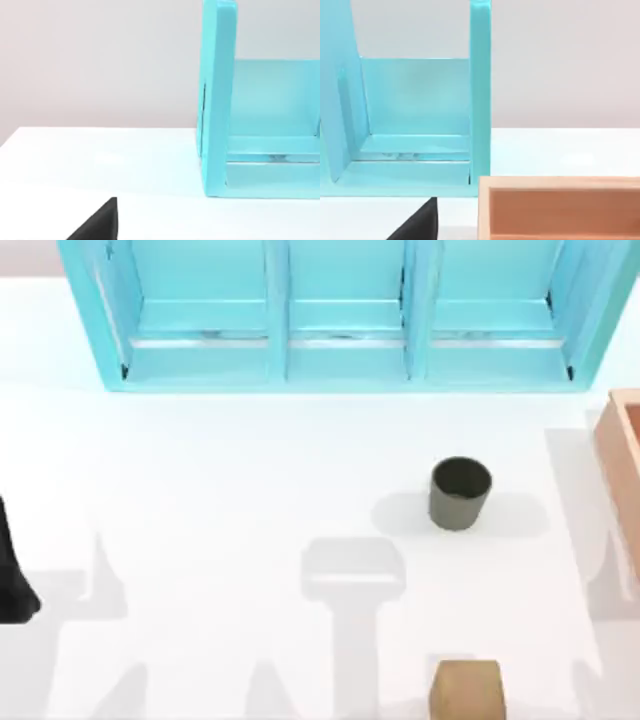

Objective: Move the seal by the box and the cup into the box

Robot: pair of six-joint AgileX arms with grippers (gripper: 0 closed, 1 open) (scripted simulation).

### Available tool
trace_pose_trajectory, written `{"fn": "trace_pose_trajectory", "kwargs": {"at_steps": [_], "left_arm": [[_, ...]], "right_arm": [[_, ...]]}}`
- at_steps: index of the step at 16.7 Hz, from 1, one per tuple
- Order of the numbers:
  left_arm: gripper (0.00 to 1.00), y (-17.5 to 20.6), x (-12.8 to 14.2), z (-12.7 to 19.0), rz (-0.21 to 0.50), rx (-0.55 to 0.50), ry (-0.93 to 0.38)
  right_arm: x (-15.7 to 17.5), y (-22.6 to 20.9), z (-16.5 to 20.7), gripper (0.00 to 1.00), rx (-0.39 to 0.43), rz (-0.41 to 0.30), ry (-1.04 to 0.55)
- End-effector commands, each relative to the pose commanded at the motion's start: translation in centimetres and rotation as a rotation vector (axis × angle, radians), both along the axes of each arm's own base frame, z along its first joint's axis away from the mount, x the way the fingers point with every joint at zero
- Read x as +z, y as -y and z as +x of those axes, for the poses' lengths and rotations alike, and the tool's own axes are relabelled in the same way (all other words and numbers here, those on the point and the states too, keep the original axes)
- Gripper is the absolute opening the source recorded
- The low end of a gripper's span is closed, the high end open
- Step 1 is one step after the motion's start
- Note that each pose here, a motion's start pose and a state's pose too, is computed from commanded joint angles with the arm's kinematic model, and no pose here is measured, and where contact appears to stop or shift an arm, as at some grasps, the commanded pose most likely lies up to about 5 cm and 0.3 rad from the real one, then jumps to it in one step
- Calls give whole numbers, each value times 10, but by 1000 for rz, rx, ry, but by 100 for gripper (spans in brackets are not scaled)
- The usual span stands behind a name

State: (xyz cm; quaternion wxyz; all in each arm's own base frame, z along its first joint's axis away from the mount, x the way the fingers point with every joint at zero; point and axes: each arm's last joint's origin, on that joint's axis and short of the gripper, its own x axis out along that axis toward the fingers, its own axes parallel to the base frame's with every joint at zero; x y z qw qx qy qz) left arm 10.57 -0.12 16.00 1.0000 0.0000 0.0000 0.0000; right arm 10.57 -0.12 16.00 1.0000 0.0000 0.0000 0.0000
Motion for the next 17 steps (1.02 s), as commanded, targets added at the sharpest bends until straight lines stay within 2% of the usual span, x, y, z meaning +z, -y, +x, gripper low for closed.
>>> {"fn": "trace_pose_trajectory", "kwargs": {"at_steps": [3,7,13,17], "left_arm": [[100,0,0,0,0,0,0],[100,0,0,0,0,0,0],[100,0,0,0,0,0,0],[100,0,0,0,0,0,0]], "right_arm": [[1,-1,0,100,7,6,-10],[16,-11,4,100,91,86,-164],[50,-50,29,100,228,224,-662],[65,-94,51,100,233,234,-1021]]}}
